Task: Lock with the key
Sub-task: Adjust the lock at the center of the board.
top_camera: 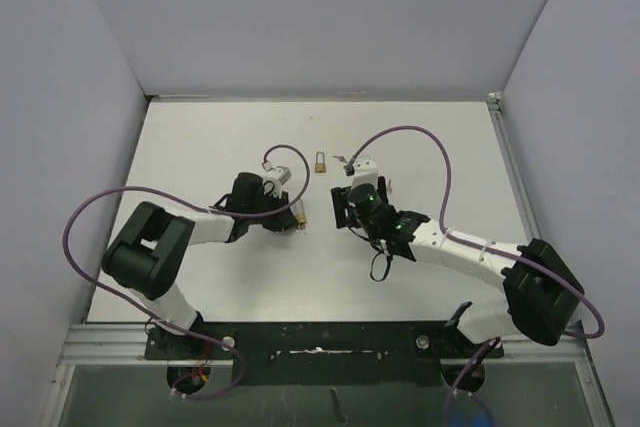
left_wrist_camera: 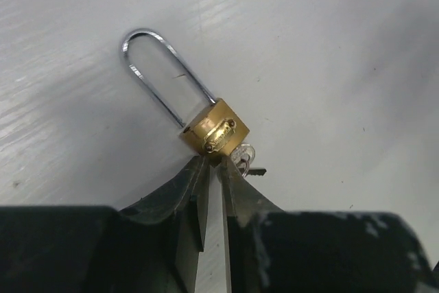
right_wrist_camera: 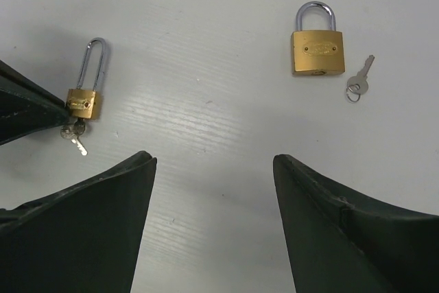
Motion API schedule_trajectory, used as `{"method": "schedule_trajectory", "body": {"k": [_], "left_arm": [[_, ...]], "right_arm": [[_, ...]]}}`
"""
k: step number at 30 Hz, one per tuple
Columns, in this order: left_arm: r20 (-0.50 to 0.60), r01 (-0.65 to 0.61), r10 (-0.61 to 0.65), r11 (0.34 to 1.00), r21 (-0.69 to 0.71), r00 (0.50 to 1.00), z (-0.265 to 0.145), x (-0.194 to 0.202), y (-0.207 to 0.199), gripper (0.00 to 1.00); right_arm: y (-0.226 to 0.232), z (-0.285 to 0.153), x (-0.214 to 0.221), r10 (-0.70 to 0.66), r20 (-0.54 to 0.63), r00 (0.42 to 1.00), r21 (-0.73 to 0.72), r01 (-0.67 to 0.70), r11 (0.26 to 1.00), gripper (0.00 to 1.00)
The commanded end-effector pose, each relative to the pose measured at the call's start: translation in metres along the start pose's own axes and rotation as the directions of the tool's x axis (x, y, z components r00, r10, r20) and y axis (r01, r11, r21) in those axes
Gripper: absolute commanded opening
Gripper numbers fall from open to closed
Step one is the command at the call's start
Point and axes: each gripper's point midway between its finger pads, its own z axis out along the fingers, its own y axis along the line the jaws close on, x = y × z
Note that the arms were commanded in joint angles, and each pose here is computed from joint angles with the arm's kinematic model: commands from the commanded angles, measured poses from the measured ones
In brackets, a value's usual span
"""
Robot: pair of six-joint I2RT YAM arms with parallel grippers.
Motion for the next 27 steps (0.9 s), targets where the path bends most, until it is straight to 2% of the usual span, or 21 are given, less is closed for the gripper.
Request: {"method": "schedule_trajectory", "body": {"k": [1,7,11,14,18,20,23,25,27], "left_arm": [[0.036,-0.018,0.014,0.994,0.112,0.999,0.011,-0.017,-0.026,0.12],[0.098,-0.030,0.019,0.993,0.115,0.995,0.002,-0.031,-0.035,0.11],[0.181,-0.053,0.040,0.996,0.066,0.983,-0.027,-0.053,-0.038,0.11],[0.242,-0.065,0.058,0.998,0.022,0.968,-0.054,-0.071,-0.041,0.12],[0.312,-0.040,0.051,0.998,-0.040,0.949,-0.089,-0.088,-0.037,0.26],[0.327,-0.022,0.036,0.999,-0.046,0.944,-0.102,-0.092,-0.033,0.21],[0.341,0.045,-0.057,0.998,0.042,0.938,-0.114,-0.092,-0.030,0.00],[0.388,0.086,-0.138,0.985,0.148,0.911,-0.120,-0.100,-0.032,0.00],[0.384,0.120,-0.222,0.955,0.271,0.896,-0.125,-0.102,-0.037,0.00]], "right_arm": [[0.001,0.006,-0.008,0.039,0.030,0.999,0.004,-0.039,0.999,0.70],[0.007,0.021,-0.009,0.030,0.009,1.000,-0.051,-0.030,0.998,0.68],[0.014,0.035,-0.012,-0.010,-0.010,1.000,-0.117,0.009,0.993,0.68],[0.028,0.044,-0.013,-0.091,-0.018,0.996,-0.213,0.085,0.973,0.68],[0.051,0.052,-0.013,-0.227,0.000,0.974,-0.339,0.214,0.916,0.69],[0.061,0.054,-0.013,-0.267,0.019,0.964,-0.386,0.253,0.887,0.69],[0.076,0.055,-0.016,-0.305,0.056,0.951,-0.439,0.298,0.848,0.68],[0.084,0.057,-0.017,-0.324,0.071,0.943,-0.466,0.319,0.825,0.68],[0.093,0.058,-0.015,-0.335,0.075,0.939,-0.499,0.326,0.803,0.69]]}}
